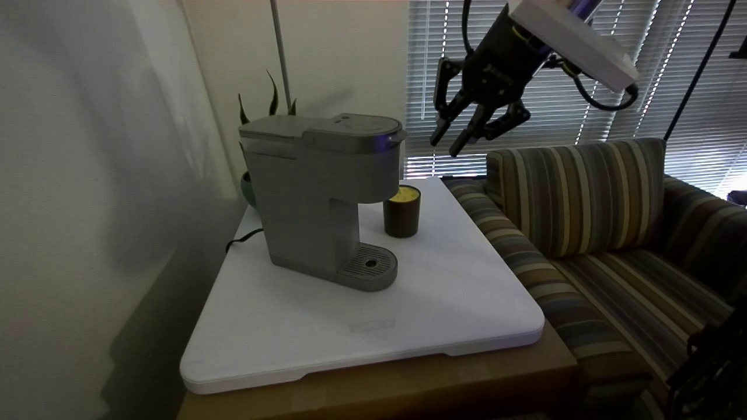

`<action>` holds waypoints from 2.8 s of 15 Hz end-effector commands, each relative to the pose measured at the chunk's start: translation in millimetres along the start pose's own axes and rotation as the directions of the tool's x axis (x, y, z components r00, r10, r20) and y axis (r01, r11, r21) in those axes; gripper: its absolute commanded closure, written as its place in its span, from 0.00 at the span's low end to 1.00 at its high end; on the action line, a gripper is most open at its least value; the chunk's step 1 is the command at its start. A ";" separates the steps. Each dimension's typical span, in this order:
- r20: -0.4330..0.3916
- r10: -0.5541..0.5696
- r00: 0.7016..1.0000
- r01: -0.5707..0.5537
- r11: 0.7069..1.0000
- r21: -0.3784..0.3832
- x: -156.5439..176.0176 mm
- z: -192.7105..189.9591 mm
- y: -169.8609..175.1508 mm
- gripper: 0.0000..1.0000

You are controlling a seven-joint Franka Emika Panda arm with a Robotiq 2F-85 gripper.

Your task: Open the top compartment of the coffee maker.

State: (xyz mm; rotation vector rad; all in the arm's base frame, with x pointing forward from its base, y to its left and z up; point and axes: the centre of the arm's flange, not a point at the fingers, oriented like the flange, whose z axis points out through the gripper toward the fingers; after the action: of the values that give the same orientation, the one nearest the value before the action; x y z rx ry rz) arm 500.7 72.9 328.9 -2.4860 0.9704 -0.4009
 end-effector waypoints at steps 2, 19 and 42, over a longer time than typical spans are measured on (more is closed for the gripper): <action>-0.026 0.002 1.000 -0.001 1.000 0.021 10.1 12.4 -1.9 1.00; -0.019 0.000 1.000 0.000 1.000 0.026 36.0 37.8 -19.9 1.00; -0.133 0.019 0.991 -0.009 0.997 0.073 37.6 21.1 -27.5 1.00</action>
State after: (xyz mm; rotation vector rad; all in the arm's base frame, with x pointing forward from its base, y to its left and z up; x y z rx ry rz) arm 552.2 72.4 326.3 -2.4338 1.0141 -0.5439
